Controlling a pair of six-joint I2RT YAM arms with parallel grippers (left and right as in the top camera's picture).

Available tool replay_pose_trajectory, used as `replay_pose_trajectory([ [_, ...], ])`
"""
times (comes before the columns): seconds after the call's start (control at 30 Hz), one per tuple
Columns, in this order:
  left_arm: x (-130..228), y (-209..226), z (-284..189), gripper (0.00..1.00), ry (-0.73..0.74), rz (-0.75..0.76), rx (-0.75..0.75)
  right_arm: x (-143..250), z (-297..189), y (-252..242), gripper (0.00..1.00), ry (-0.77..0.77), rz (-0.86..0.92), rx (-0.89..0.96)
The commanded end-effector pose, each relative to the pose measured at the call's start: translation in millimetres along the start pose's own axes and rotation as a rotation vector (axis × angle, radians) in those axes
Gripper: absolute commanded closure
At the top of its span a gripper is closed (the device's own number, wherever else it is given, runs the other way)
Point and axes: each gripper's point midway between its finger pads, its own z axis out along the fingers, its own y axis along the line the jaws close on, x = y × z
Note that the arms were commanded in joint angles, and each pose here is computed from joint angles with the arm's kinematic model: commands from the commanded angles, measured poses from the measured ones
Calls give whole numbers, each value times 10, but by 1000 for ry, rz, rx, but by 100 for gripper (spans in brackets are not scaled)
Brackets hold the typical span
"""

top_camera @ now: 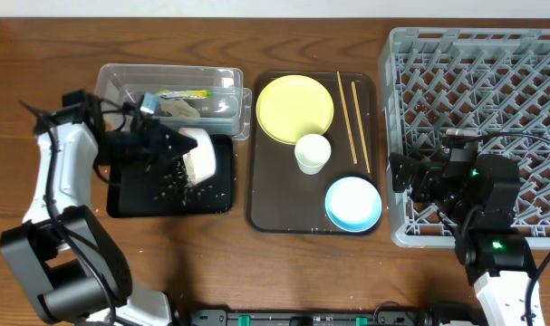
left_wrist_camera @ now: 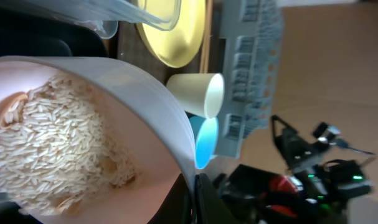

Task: Sort waste into correct bins and load items into the dishwasher rack
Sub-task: 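Lift the bowl left and tip the rice onto the black tray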

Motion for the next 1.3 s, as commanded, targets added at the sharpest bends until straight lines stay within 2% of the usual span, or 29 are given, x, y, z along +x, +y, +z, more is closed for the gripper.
replay_pose_trajectory([
  [0.0, -40, -66, -134, 94, -66, 9, 150, -98, -27, 33, 1, -20, 10, -9],
  [0.13, -89, -28, -273, 94, -120, -21, 190, -99, -27, 33, 1, -21, 10, -10],
  [0.33, -203, -159, -406, 94, -184, 12, 293, -90, -27, 31, 1, -17, 11, -9],
  [0.67, -323, -298, -522, 94, -227, 31, 396, -14, -26, 14, 1, 13, 23, -2],
  [0.8, -344, -284, -549, 94, -221, -39, 403, 24, -27, 22, 1, 29, 31, -8],
  [0.97, -348, -280, -560, 94, -187, -224, 423, 38, -28, 26, 1, 35, 33, -11],
  [1.13, -357, -257, -553, 94, -190, -218, 409, 40, -28, 26, 1, 36, 33, -11],
  [1.27, -299, -289, -551, 94, -170, -286, 429, 37, -28, 27, 1, 35, 32, -11],
])
